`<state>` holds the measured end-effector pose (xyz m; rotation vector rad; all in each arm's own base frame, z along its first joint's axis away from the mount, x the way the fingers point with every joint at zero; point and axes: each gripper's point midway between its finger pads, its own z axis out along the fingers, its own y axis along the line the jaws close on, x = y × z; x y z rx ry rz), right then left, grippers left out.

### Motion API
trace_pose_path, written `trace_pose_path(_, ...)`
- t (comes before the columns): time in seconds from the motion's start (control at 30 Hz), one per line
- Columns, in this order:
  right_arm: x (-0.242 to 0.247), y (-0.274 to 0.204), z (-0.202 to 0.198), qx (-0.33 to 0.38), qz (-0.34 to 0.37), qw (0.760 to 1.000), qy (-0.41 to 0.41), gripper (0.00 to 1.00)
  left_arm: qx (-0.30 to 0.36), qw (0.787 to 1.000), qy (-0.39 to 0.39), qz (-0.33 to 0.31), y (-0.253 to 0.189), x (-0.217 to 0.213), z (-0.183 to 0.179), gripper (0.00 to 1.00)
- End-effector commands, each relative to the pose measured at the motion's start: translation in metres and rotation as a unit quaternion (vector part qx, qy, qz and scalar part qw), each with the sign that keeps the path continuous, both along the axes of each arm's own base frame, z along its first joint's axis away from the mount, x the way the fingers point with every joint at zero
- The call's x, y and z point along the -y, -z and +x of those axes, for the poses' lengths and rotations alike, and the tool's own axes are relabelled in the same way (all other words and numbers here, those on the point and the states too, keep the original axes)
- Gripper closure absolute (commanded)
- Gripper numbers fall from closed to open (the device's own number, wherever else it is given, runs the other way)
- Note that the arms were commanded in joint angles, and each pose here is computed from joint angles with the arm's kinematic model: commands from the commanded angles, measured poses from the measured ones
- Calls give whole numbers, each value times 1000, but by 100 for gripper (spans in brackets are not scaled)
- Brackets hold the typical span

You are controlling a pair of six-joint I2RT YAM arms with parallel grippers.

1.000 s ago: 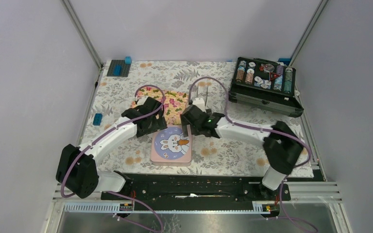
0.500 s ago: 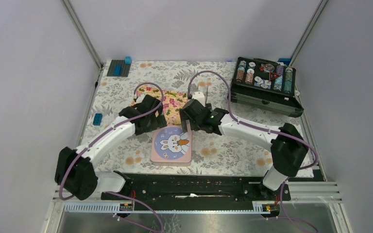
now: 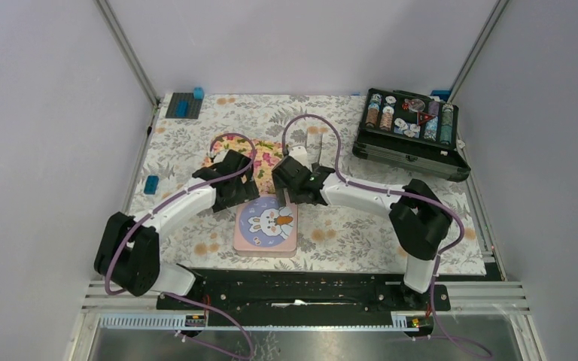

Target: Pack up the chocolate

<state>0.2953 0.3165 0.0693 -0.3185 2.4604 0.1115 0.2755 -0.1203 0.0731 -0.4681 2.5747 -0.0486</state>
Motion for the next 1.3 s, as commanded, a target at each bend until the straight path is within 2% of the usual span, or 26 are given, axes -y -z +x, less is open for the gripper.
trace_pose_path(0.0,26,-26,-5,10,-28,999,10,0,-1,1000,18,4,-14,-3,-7,5)
trace_pose_path(0.13,22,-83,2,72,33,997,5,0,64,998,15,0,-73,-8,3,4)
trace_pose_path(0.2,24,-93,3,86,44,995,5,0,84,996,15,-3,-90,-10,4,4)
trace_pose_path(0.27,27,-84,1,80,36,996,6,0,90,996,15,-3,-94,-11,4,4)
trace_pose_path(0.47,29,-8,-16,4,3,1000,6,0,32,999,12,17,-39,-15,-9,3)
trace_pose_path(0.6,44,6,-19,-20,-60,998,20,0,-3,1000,21,15,-16,-13,-19,3)
trace_pose_path(0.7,44,-26,-13,8,-45,999,21,0,11,1000,27,10,-33,-12,-17,2)
trace_pose_path(0.83,45,-105,-4,88,26,995,27,0,77,996,32,5,-90,-14,-5,2)
trace_pose_path(0.97,70,-167,-6,159,67,984,50,0,145,988,44,-4,-147,-15,2,2)
trace_pose_path(1.1,113,-197,-23,193,81,973,95,0,201,978,56,-18,-192,-17,0,1)
trace_pose_path(1.27,161,-204,-52,197,104,962,155,0,246,967,58,-41,-216,-21,-11,1)
